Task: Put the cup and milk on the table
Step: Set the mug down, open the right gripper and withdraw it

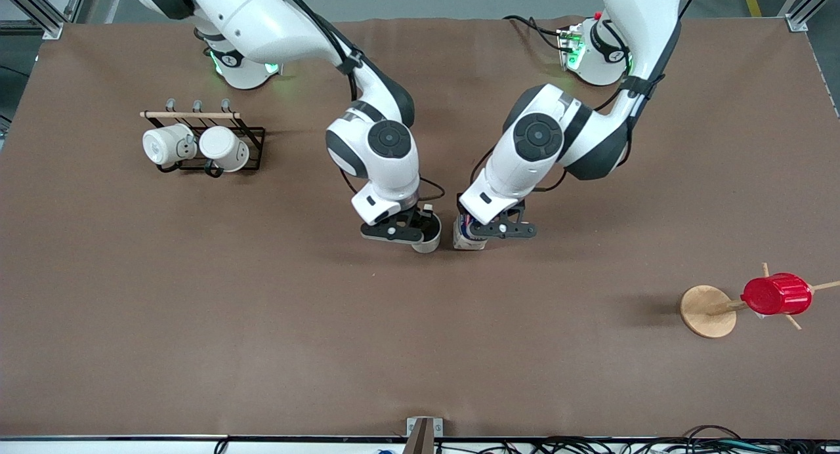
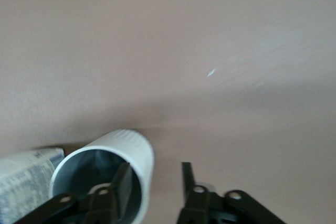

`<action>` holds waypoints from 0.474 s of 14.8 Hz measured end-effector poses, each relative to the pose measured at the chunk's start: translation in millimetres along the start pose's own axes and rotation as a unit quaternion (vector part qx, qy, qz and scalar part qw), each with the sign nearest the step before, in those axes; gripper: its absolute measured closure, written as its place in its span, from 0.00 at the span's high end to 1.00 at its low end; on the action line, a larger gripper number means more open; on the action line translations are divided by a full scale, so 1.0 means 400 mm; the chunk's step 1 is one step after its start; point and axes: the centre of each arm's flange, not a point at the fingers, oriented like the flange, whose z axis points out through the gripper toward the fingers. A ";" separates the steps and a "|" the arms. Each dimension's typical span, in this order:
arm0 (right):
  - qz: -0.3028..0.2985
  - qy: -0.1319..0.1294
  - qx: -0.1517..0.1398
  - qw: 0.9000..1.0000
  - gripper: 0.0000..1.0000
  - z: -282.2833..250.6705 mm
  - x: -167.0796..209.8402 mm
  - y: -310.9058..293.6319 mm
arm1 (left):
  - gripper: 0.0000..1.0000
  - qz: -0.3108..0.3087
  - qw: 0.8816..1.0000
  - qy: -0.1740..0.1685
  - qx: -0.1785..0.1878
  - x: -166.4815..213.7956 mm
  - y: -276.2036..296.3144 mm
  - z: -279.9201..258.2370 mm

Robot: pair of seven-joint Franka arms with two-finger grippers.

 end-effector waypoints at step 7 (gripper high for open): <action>0.062 0.025 -0.043 0.997 1.00 -0.437 0.189 0.317 | 0.43 0.016 1.000 0.008 0.014 0.008 0.015 0.011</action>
